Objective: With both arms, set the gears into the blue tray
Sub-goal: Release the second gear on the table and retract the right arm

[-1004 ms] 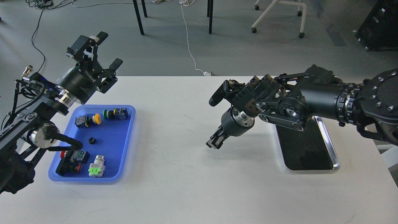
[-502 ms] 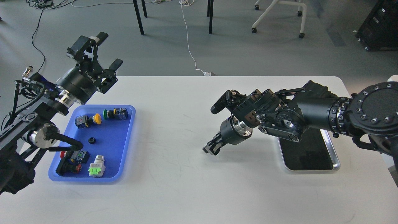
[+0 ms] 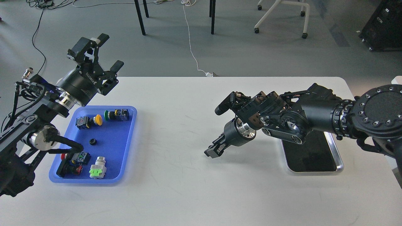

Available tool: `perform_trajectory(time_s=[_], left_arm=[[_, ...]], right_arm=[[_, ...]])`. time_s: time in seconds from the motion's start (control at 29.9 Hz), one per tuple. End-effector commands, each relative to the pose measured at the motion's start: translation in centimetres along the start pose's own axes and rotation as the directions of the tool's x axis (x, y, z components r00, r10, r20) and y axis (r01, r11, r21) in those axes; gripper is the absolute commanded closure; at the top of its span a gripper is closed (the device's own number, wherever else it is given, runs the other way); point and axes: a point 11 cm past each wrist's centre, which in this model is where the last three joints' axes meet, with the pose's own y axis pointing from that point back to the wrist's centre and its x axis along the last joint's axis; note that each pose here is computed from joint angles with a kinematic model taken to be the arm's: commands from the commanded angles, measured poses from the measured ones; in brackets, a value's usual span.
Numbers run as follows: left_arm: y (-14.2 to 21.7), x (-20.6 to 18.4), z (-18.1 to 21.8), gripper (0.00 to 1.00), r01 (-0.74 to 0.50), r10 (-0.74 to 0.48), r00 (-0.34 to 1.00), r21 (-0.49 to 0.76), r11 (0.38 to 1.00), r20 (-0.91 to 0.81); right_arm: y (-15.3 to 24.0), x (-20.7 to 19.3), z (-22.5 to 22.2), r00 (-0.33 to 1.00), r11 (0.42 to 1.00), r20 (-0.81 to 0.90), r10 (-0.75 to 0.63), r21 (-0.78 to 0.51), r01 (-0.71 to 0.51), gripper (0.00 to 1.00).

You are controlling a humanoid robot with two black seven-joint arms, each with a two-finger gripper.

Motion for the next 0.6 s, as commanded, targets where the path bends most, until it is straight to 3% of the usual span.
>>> perform_trajectory(time_s=[0.0, 0.07, 0.23, 0.4, 0.57], left_arm=[[0.2, 0.1, 0.0, 0.02, 0.002, -0.002, 1.000, 0.005, 1.000, 0.012], [0.3, 0.2, 0.0, 0.02, 0.005, -0.005, 1.000, 0.006, 1.000, 0.026], [0.3, -0.3, 0.2, 0.02, 0.044, -0.045, 0.993, 0.013, 0.999, 0.108], [0.1, -3.9, -0.4, 0.02, 0.206, -0.215, 0.922, 0.064, 0.977, 0.321], [0.5, -9.0, -3.5, 0.02, 0.392, -0.449, 0.740, 0.221, 0.893, 0.501]], right_arm=[[0.6, 1.2, -0.3, 0.998, 0.998, 0.049, 0.050, 0.024, -0.051, 0.15], [2.9, 2.0, 1.3, 0.980, 0.990, 0.148, 0.134, 0.017, -0.138, 0.05], [8.1, 1.9, 5.1, 0.832, 0.929, 0.447, 0.330, 0.000, -0.369, 0.03], [12.1, -0.4, 8.8, 0.498, 0.790, 0.739, 0.454, -0.076, -0.608, 0.03], [14.1, -3.2, 11.0, 0.154, 0.645, 0.916, 0.369, -0.133, -0.753, 0.03]])
